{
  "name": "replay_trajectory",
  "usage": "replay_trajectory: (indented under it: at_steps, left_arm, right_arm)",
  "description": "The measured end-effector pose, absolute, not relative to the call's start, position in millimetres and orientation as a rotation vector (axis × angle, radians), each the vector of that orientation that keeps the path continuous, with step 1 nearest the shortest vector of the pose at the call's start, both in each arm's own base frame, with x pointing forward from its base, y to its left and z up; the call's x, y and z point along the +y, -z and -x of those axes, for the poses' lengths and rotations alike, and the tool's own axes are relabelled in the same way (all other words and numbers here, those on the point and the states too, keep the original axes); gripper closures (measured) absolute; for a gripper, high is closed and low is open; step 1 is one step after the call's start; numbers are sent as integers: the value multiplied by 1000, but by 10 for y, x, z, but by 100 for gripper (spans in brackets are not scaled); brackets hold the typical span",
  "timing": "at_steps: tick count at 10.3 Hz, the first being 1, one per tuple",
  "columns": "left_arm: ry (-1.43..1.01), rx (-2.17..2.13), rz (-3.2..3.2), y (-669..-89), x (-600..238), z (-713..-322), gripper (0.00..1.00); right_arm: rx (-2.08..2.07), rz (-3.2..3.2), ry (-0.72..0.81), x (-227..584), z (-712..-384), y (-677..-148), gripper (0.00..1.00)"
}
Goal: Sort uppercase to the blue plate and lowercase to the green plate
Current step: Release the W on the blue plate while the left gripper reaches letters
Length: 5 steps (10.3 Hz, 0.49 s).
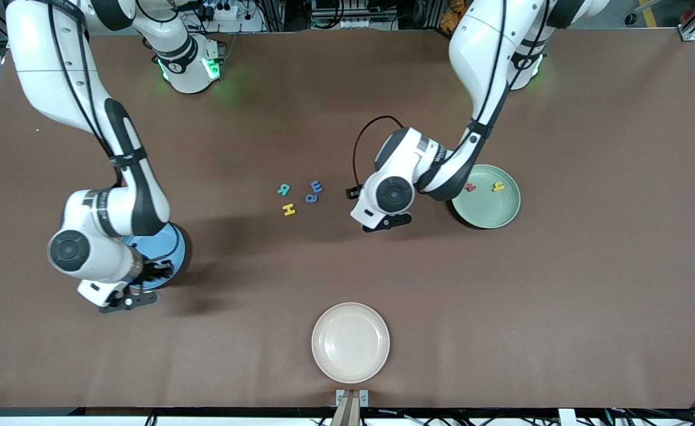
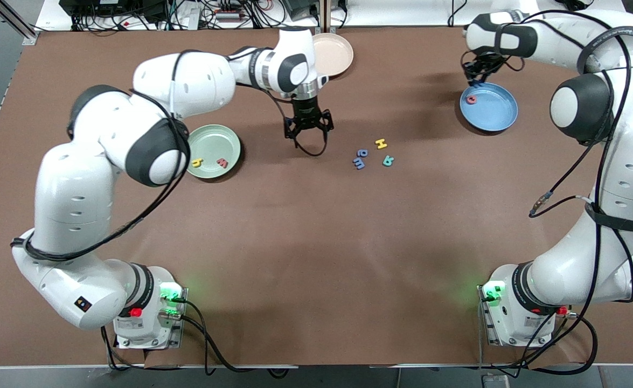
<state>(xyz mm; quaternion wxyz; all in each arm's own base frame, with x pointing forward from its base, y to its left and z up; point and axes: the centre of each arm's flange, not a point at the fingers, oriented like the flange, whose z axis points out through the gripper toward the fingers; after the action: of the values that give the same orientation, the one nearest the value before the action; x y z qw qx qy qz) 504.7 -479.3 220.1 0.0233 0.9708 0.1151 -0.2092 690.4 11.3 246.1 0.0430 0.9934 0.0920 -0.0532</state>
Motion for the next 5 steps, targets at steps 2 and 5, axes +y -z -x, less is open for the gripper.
replay_trajectory:
  at_steps: [2,5]
  left_arm:
    - [577,379,-2994,-2228,-5137,-4915,0]
    - [539,352,-2996,-2346,-5566,-4615,0]
  right_arm:
    - [212,-3027,228,-210,-6846,-2496,59]
    - [151,-3033,298,-572,-6708,-2330,37]
